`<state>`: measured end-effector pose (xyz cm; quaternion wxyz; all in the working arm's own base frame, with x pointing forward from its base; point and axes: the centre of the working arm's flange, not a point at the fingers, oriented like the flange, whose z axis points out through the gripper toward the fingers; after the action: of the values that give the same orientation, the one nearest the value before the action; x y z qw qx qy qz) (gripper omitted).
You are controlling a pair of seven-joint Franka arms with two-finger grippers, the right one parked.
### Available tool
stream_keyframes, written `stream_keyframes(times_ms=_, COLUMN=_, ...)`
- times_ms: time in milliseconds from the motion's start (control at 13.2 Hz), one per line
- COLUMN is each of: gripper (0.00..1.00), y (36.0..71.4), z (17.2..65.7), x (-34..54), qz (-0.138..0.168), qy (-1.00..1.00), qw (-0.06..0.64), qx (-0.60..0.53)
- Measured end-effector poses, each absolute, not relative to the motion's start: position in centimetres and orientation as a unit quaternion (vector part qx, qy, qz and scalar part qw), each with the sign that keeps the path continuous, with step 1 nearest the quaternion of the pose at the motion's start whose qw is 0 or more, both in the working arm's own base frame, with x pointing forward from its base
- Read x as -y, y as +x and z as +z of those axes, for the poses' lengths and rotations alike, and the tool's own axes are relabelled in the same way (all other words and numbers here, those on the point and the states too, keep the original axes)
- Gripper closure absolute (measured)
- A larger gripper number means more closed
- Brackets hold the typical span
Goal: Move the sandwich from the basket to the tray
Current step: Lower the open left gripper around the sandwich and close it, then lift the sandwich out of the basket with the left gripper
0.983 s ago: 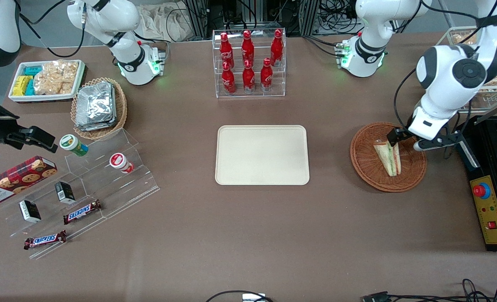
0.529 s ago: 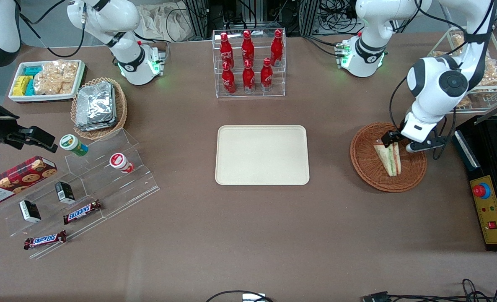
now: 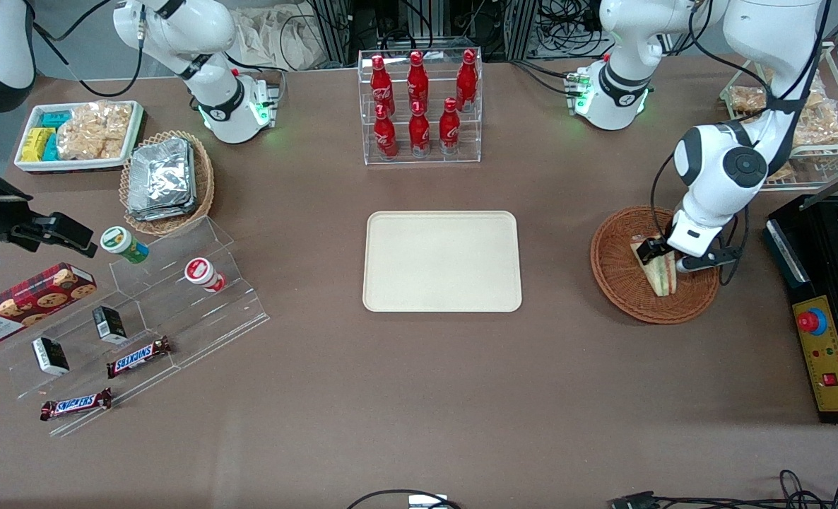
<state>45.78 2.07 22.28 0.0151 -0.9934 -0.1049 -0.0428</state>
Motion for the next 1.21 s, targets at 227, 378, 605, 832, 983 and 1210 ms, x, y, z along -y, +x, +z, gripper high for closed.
stream_keyframes(times_ms=227, gripper=0.39, y=45.9, z=22.4, x=-2.0, qz=-0.044, qy=-0.993, qw=0.015, qx=0.104)
stream_keyframes(times_ms=378, gripper=0.58, y=45.9, z=22.5, x=-2.0, qz=-0.045, qy=-0.994, qw=0.015, qx=0.103)
stream_keyframes(times_ms=605, gripper=0.66, y=46.4, z=24.3, x=-2.0, qz=-0.053, qy=-0.995, qw=0.017, qx=0.088)
stream_keyframes(times_ms=832, gripper=0.71, y=47.4, z=32.4, x=-2.3, qz=-0.032, qy=-0.996, qw=0.026, qx=0.076)
stream_keyframes(times_ms=983, gripper=0.80, y=48.0, z=41.5, x=-2.3, qz=-0.016, qy=-0.998, qw=0.034, qx=0.058)
stream_keyframes(times_ms=1210, gripper=0.80, y=49.3, z=56.2, x=-1.5, qz=0.011, qy=-0.999, qw=0.033, qx=0.036)
